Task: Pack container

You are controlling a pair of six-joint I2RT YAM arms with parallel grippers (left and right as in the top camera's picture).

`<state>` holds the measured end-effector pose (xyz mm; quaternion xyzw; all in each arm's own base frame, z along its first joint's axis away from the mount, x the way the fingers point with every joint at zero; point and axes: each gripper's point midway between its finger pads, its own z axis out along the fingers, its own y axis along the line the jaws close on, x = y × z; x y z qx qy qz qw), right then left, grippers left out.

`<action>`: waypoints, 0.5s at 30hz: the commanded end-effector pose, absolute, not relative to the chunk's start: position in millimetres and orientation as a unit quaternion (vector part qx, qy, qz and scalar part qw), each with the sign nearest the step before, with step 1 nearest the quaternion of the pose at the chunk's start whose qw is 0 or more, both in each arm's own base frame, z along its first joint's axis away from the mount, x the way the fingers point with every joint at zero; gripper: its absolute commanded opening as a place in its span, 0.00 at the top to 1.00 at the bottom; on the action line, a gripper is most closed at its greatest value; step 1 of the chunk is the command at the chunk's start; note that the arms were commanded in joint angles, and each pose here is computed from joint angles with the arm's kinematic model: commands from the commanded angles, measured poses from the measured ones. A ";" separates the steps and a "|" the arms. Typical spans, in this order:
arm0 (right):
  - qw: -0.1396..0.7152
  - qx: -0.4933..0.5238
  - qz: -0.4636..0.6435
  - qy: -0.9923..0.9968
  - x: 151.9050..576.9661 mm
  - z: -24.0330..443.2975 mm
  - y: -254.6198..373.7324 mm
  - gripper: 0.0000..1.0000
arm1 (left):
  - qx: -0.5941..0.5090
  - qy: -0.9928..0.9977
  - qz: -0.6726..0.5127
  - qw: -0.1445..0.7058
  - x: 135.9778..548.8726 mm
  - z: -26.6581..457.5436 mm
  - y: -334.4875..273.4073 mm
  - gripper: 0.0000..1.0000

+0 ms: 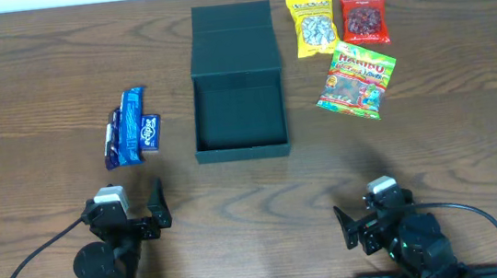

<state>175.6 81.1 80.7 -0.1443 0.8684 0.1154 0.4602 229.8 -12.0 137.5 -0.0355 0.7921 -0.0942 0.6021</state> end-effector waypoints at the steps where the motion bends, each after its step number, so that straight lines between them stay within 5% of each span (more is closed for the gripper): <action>1: 0.471 -0.132 0.127 0.863 179.5 83.9 83.1 0.01 | -0.041 0.798 -0.094 0.594 229.9 126.8 -10.3 0.05; 7: 0.490 -0.009 0.279 0.826 188.8 123.0 107.8 0.01 | -0.042 0.798 -0.094 0.594 229.8 126.7 -10.3 0.05; 11: 0.429 0.145 0.387 0.803 189.2 130.9 112.8 0.01 | -0.042 0.798 -0.094 0.594 229.8 126.7 -10.3 0.05; 15: 0.387 0.185 0.422 0.799 184.2 128.0 118.7 0.01 | -0.042 0.798 -0.093 0.594 229.9 126.8 -10.3 0.05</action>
